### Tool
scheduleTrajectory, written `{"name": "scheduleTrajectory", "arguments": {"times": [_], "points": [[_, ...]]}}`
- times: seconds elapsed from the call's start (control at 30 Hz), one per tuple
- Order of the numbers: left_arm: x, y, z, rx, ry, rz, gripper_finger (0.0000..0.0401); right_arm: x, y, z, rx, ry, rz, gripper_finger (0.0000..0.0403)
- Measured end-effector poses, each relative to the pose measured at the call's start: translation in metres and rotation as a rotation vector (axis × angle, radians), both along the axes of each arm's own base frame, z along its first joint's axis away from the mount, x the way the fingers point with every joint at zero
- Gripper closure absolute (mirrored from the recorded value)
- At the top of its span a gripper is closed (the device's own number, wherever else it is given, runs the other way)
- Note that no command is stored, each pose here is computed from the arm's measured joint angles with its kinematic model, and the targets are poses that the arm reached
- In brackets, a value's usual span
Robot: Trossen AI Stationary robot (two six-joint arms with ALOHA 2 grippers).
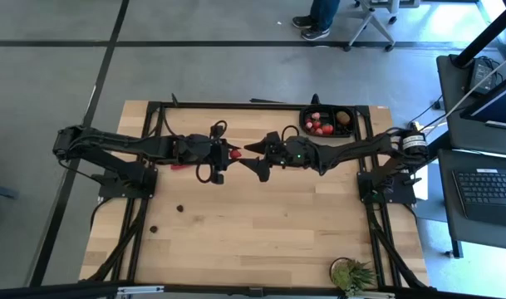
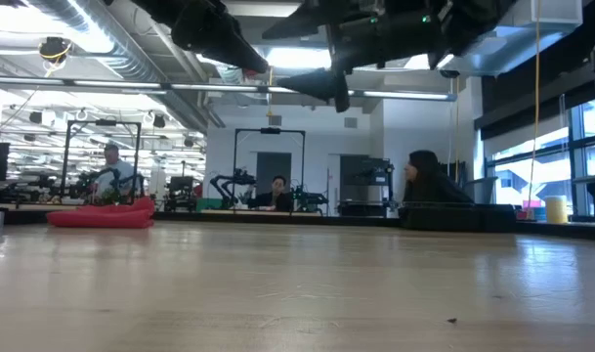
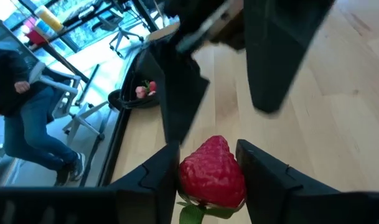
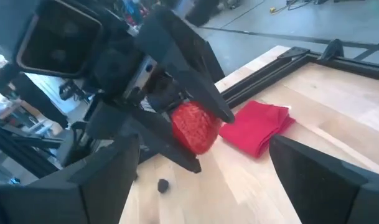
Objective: Pick and placing Produce into tupperware
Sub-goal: Put the red strawberry into the black bin
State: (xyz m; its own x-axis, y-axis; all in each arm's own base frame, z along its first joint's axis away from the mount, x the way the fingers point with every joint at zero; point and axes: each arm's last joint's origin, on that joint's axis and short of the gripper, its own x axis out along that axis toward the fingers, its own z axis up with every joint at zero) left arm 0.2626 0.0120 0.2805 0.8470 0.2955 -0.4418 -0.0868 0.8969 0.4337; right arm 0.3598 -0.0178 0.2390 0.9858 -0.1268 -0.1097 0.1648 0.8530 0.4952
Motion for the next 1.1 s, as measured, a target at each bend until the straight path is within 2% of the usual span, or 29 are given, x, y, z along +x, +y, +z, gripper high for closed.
{"name": "scheduleTrajectory", "arguments": {"times": [0.23, 0.43, 0.7, 0.9, 1.1], "points": [[0.001, -0.005, 0.001, 0.026, -0.004, -0.031, 0.0269, 0.010, -0.002, -0.005, 0.012, -0.129, 0.041, 0.0044], [0.001, -0.006, 0.003, 0.042, -0.016, -0.022, 0.0255, 0.022, -0.002, -0.003, 0.013, -0.126, 0.063, 0.0044], [0.000, -0.008, 0.002, 0.062, 0.003, -0.017, 0.0270, 0.041, -0.001, -0.002, 0.017, -0.108, 0.132, 0.0048], [0.000, -0.011, 0.002, 0.085, 0.004, 0.008, 0.0256, 0.041, -0.001, -0.002, 0.019, -0.093, 0.127, 0.0088], [0.000, -0.011, 0.002, 0.096, 0.003, 0.017, 0.0271, 0.041, -0.002, -0.003, 0.022, -0.083, 0.119, 0.0143]]}}
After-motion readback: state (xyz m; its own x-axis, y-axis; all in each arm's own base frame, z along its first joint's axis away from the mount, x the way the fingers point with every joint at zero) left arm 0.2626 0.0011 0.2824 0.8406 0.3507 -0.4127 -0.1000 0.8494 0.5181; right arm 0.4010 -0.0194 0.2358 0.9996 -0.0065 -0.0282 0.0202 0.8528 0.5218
